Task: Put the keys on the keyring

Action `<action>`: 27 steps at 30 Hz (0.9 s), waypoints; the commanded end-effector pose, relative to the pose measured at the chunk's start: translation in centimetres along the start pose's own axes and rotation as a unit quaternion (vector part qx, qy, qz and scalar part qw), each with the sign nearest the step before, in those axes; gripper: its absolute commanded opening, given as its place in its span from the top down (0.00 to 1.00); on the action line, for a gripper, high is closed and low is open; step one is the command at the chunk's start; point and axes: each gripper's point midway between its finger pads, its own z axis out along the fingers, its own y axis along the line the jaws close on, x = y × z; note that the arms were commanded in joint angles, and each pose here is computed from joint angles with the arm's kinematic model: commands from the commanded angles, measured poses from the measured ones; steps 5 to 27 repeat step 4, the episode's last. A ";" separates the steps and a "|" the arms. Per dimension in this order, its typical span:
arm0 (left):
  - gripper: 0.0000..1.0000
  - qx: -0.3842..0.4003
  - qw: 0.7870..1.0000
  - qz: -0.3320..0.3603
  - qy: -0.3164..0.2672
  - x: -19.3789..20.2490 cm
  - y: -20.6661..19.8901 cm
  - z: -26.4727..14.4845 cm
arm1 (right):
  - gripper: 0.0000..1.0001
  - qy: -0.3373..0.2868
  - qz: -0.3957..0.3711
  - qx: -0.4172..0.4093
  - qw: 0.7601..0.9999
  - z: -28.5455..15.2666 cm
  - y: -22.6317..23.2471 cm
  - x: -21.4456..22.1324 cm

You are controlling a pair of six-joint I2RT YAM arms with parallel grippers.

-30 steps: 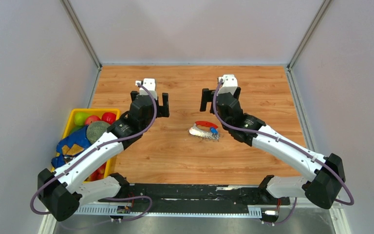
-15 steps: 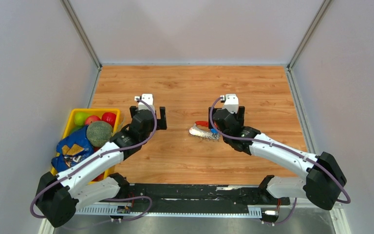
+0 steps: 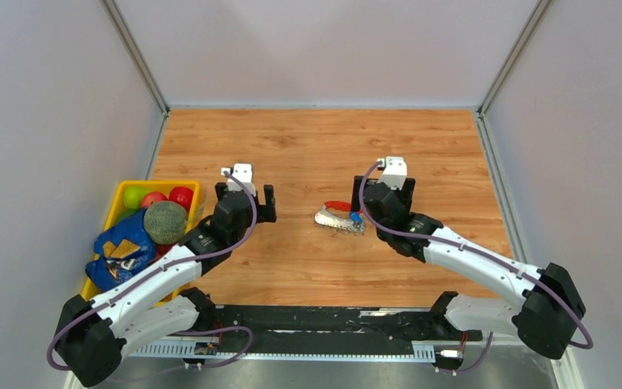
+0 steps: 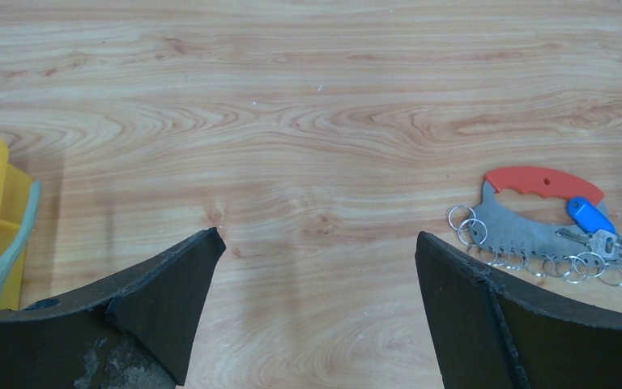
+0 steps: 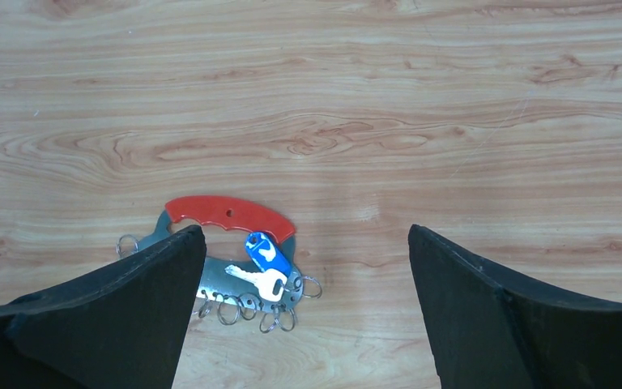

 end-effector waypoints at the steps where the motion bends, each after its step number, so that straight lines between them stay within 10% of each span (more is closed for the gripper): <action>1: 0.00 0.022 0.999 -0.005 -0.029 -1.5 -0.8 -0.1 | 0.00 -0.010 0.013 -0.016 1.000 -0.6 0.6 -1.2; 27: 0.00 0.020 0.999 -0.001 -0.028 -1.2 -0.7 0.0 | 0.00 -0.013 0.013 0.000 1.000 -0.4 0.1 -1.2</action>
